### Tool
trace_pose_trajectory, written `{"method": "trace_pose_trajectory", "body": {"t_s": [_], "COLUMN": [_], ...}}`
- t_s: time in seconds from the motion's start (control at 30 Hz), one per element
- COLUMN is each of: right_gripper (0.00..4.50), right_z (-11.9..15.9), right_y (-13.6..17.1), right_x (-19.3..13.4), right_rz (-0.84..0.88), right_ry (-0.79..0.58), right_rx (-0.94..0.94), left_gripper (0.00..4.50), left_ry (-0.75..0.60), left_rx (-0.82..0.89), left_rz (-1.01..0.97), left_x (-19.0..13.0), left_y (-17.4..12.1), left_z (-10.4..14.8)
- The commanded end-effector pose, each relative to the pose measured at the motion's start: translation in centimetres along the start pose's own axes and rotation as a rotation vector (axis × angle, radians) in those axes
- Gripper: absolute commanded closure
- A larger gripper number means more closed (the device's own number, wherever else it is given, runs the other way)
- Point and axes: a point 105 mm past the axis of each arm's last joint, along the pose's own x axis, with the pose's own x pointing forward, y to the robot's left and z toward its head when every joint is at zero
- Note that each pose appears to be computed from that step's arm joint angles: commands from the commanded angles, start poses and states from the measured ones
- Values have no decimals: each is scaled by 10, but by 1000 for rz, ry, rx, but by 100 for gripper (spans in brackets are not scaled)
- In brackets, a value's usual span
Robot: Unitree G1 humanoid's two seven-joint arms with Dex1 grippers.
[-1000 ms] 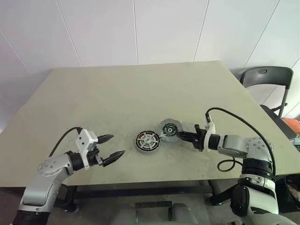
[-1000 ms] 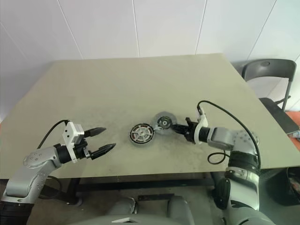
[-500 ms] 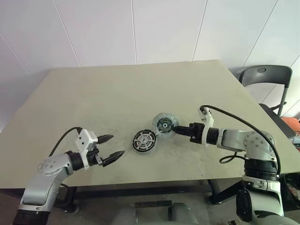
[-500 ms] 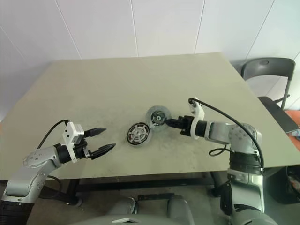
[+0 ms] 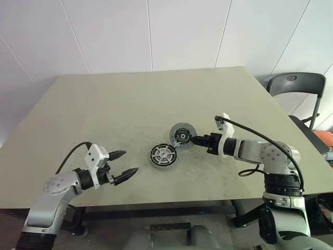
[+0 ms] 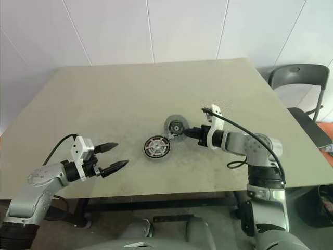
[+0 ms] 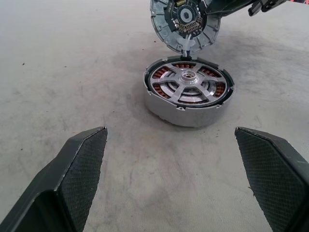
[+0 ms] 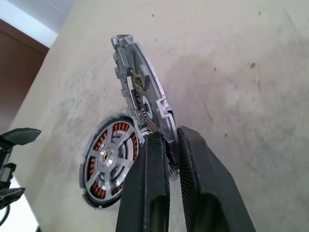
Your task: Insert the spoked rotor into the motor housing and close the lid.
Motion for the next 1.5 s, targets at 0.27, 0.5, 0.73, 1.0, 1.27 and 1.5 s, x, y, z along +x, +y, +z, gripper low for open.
{"method": "trace_pose_trajectory", "body": {"t_s": [0.27,0.5,0.73,1.0,1.27,1.5], "right_gripper": [352,113,3,3,3,3], "right_z": [19,8,5,-14,-45,-48], "right_y": [34,48,41,-2,-24,-14], "right_x": [-6,-8,-13,-21,-9,8], "right_rz": [79,159,205,155,51,68], "right_ry": [-105,-51,-35,-14,-5,-36], "right_rx": [-326,-502,-285,251,524,625], "left_gripper": [0,0,0,0,0,0], "left_ry": [-25,-22,-26,-28,-31,-43], "left_rx": [38,42,45,41,42,45], "left_rz": [-7,-8,-5,-5,-4,-10], "left_x": [3,5,5,5,5,5], "left_y": [2,3,4,2,2,-1], "left_z": [7,7,8,8,9,13]}}
